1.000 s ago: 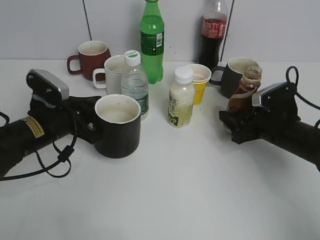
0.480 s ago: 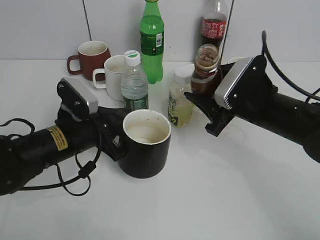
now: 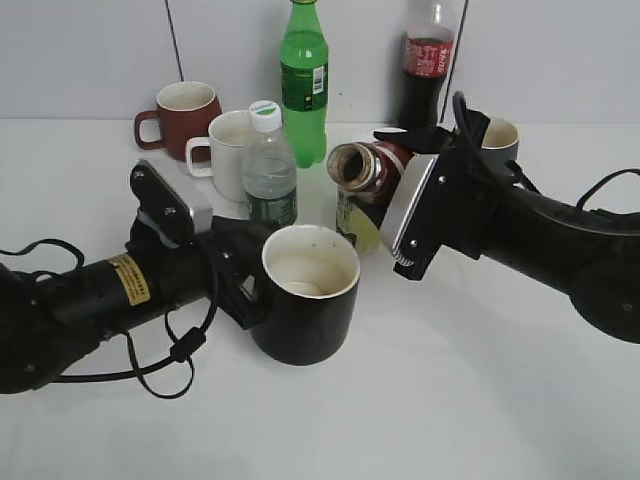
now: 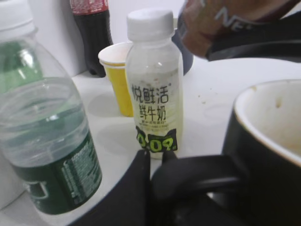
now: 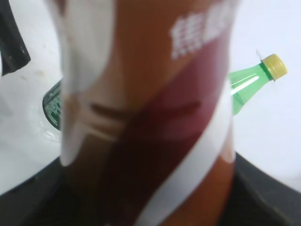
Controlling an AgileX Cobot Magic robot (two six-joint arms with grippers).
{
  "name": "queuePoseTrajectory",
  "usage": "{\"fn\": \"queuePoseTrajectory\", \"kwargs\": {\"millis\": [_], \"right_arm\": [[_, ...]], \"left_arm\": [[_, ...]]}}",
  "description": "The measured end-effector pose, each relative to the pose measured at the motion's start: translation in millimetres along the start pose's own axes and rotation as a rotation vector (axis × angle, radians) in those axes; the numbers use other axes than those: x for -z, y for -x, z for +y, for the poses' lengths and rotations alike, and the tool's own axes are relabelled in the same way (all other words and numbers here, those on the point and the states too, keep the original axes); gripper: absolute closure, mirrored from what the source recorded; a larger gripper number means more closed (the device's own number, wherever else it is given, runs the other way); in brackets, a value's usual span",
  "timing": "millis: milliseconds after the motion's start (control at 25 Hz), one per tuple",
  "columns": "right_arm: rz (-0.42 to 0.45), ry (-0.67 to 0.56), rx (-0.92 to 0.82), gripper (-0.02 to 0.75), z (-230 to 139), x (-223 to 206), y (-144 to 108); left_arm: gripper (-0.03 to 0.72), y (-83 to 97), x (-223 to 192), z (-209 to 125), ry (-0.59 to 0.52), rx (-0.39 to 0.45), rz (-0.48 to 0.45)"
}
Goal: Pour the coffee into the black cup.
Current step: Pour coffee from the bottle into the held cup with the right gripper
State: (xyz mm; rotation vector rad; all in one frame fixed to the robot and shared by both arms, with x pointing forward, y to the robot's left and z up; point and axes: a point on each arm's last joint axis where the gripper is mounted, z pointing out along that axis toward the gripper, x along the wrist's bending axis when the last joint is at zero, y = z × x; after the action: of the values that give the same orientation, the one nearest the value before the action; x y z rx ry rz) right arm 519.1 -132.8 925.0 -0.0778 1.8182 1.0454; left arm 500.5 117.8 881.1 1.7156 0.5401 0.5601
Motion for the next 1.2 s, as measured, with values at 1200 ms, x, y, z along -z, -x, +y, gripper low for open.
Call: {"fn": "queuePoseTrajectory", "kwargs": {"millis": [1200], "right_arm": [[-0.120,-0.003,0.462,0.233,4,-9,18]], "left_arm": [[0.645,4.6,-5,14,0.049,-0.024,-0.021]]}}
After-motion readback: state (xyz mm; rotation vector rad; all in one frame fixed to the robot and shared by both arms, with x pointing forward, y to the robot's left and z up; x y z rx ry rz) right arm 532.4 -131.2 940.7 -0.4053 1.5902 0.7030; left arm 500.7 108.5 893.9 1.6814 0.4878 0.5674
